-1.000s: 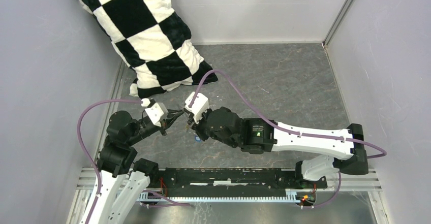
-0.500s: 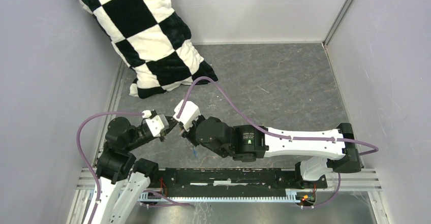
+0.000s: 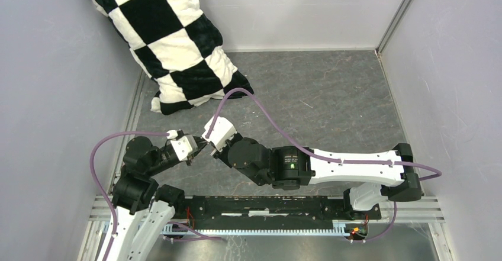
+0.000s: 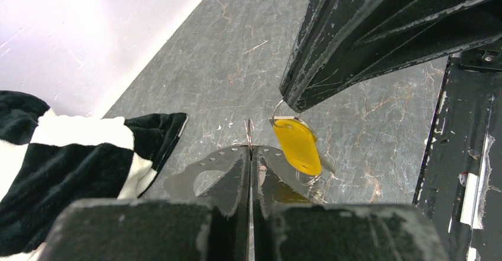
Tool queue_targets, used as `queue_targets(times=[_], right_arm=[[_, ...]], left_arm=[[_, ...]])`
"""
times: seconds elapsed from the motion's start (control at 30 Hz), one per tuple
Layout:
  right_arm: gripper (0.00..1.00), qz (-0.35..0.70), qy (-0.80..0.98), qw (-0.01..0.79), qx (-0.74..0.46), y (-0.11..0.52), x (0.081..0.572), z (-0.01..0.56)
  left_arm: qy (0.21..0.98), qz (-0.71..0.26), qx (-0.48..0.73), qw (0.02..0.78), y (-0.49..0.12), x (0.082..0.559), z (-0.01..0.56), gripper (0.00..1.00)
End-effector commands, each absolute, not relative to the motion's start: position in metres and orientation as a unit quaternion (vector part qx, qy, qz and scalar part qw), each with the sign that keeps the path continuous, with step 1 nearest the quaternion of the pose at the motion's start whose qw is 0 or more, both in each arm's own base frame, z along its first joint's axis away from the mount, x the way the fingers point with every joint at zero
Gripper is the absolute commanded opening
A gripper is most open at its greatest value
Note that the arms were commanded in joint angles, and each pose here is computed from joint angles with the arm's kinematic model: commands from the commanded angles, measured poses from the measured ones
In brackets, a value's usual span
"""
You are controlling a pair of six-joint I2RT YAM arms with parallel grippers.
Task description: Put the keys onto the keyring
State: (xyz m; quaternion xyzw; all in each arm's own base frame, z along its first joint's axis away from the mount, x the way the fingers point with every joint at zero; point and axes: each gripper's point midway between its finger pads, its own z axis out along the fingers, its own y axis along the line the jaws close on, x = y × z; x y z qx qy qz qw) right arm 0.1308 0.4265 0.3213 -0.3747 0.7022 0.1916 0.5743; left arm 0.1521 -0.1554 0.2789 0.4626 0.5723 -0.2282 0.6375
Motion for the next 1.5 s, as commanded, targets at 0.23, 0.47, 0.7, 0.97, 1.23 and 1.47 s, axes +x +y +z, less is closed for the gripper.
queue_targets(times=[0.23, 0.47, 0.7, 0.97, 1.23, 1.47], right_arm=[[0.0, 0.203, 0.686, 0.594, -0.369, 0.432, 0.127, 0.349], [0.0, 0.199, 0.685, 0.592, -0.375, 0.437, 0.126, 0.345], [0.0, 0.195, 0.685, 0.596, -0.372, 0.436, 0.128, 0.344], [0.0, 0.19, 0.686, 0.598, -0.369, 0.434, 0.13, 0.342], [0.0, 0.185, 0.688, 0.602, -0.361, 0.431, 0.132, 0.342], [0.0, 0.182, 0.689, 0.601, -0.362, 0.43, 0.133, 0.339]], left_arm=[[0.544, -0.229, 0.479, 0.65, -0.16, 0.149, 0.295, 0.02], [0.541, -0.231, 0.478, 0.652, -0.16, 0.147, 0.299, 0.02], [0.537, -0.233, 0.479, 0.654, -0.16, 0.145, 0.302, 0.02], [0.535, -0.237, 0.48, 0.654, -0.161, 0.143, 0.304, 0.02], [0.531, -0.243, 0.481, 0.653, -0.162, 0.14, 0.306, 0.02], [0.527, -0.247, 0.483, 0.654, -0.163, 0.137, 0.307, 0.02]])
